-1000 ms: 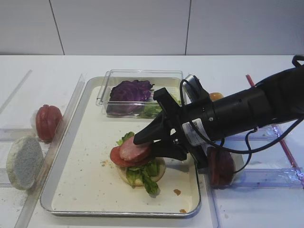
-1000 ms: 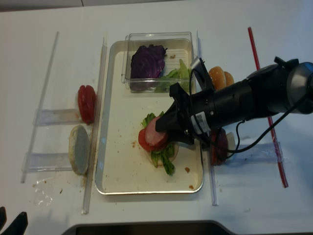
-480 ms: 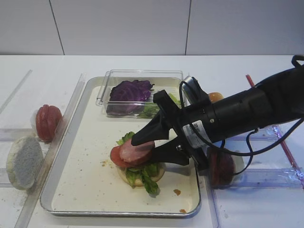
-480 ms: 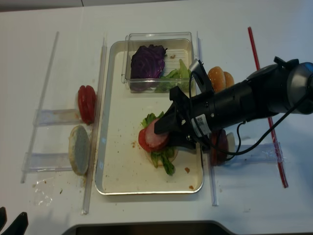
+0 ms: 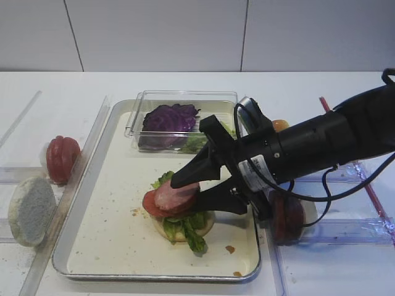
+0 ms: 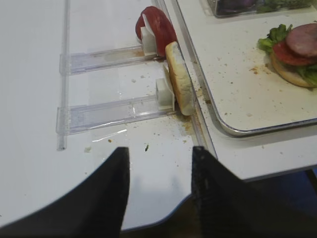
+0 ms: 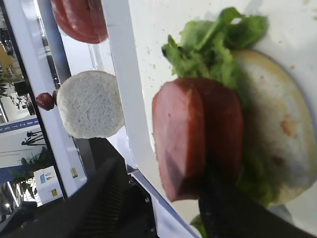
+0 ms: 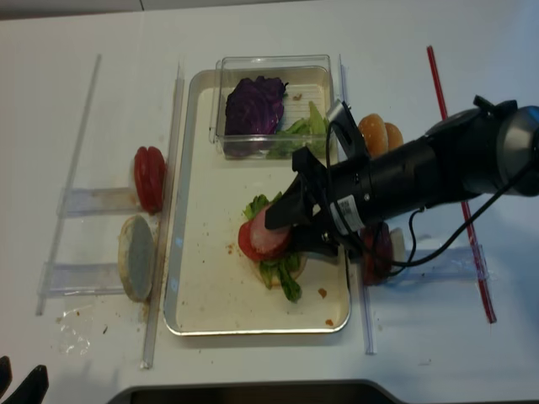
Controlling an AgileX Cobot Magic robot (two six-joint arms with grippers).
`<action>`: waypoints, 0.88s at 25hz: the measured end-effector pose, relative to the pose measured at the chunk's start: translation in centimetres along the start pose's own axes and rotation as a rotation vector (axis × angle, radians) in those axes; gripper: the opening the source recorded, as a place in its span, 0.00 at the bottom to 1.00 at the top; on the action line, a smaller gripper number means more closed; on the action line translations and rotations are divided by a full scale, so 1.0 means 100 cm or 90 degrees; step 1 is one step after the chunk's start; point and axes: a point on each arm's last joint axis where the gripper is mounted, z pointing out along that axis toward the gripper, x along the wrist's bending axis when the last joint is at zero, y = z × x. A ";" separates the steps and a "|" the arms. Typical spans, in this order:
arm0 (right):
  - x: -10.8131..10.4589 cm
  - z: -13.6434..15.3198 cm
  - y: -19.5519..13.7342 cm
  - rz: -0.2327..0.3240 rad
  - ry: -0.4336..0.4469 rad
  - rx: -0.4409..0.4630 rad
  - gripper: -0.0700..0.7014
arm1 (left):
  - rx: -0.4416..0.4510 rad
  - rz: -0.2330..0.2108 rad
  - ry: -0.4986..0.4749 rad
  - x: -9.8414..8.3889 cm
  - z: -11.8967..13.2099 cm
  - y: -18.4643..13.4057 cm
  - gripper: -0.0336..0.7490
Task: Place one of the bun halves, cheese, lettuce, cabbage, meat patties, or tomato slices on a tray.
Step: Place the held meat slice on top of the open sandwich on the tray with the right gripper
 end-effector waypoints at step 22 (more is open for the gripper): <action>0.012 -0.011 -0.006 -0.020 -0.025 -0.003 0.60 | 0.000 0.000 -0.001 0.000 0.000 0.000 0.41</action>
